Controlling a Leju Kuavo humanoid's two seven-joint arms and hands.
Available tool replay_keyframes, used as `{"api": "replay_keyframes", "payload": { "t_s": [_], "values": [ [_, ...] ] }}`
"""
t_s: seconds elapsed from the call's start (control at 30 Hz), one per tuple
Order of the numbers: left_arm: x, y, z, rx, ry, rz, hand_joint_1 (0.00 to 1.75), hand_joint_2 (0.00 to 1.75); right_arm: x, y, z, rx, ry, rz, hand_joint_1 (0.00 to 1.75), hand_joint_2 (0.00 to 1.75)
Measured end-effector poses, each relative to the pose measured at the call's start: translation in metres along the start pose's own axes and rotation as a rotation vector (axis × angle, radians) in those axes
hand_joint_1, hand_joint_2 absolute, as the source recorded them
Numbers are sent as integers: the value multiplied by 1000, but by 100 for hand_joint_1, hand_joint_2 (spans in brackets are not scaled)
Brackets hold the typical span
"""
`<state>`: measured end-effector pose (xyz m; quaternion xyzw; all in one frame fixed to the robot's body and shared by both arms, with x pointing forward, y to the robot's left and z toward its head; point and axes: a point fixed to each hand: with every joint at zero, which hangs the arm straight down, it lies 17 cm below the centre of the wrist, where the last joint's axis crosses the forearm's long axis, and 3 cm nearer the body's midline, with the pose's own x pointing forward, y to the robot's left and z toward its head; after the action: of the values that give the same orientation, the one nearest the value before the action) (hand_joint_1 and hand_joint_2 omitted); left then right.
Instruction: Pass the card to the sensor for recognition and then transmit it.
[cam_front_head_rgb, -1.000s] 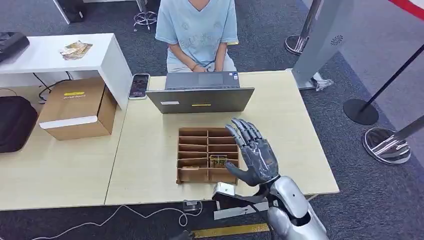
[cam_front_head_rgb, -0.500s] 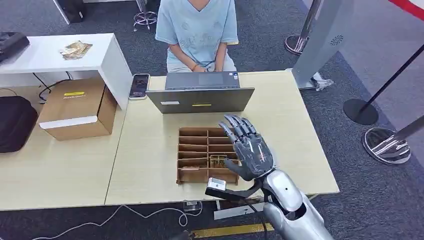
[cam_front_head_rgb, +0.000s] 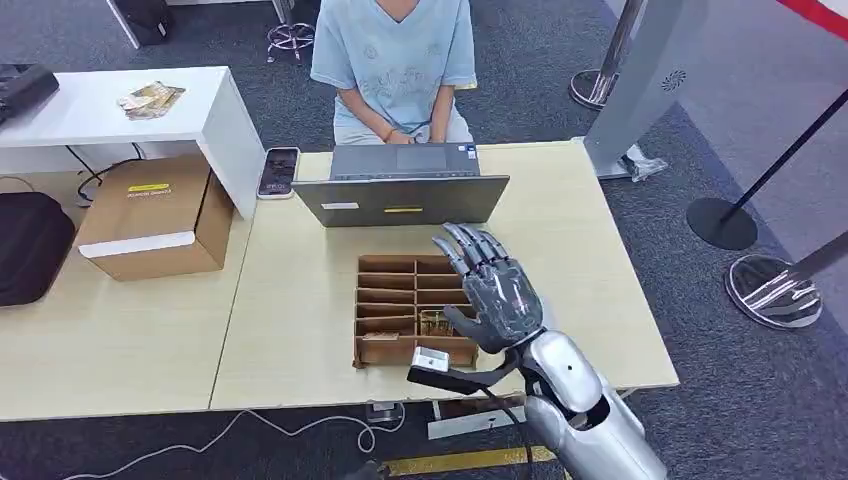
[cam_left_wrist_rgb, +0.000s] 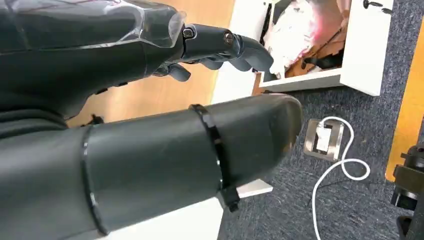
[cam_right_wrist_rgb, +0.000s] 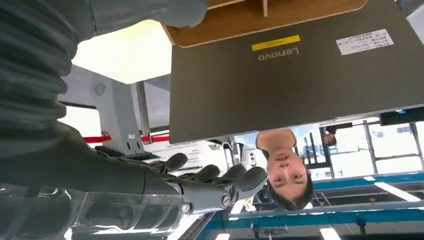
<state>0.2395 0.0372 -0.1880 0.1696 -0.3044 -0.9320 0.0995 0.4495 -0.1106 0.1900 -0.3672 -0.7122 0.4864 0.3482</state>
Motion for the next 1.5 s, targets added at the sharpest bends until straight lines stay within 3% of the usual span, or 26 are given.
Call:
{"api": "replay_keyframes", "payload": {
  "t_s": [0.07,0.13,0.27,0.3,0.53,0.67,0.7,0.73,0.77,0.8,0.83,0.9,1.03,1.2,1.37,1.5],
  "values": [
    [0,0,0,0,-2,0,0,0,0,1,0,2,0,0,58,175],
    [1,0,0,0,-5,0,0,0,0,1,0,3,0,-1,110,175],
    [2,0,0,0,-13,0,0,0,0,3,1,7,1,-2,120,175],
    [2,0,0,0,-13,0,0,0,0,3,1,7,1,-2,134,175],
    [2,0,0,0,-12,0,0,0,0,4,1,8,1,-5,122,175],
    [2,0,0,0,-12,-1,0,0,1,4,1,10,-1,-5,96,175],
    [2,0,0,0,-12,-1,0,0,1,4,1,10,0,-5,96,175],
    [2,0,0,0,-12,-2,0,0,1,5,1,11,-1,-5,120,175],
    [2,0,0,0,-12,-1,0,0,1,5,1,12,-2,-5,120,175],
    [2,0,0,0,-12,-2,0,0,1,6,2,14,-2,-5,117,175],
    [2,0,0,0,-12,-1,0,0,1,7,2,17,-2,-4,96,175],
    [2,0,0,0,-12,0,0,0,1,10,3,27,-5,-6,93,175],
    [2,0,0,0,-12,2,0,0,3,22,5,62,-8,-12,101,175],
    [2,0,0,0,-12,3,0,0,-1,35,9,94,8,-18,94,175],
    [2,0,0,0,-12,3,0,0,-5,42,12,112,19,-17,110,175],
    [2,0,0,0,-12,3,0,0,-7,49,14,128,23,-16,84,175]
  ]
}}
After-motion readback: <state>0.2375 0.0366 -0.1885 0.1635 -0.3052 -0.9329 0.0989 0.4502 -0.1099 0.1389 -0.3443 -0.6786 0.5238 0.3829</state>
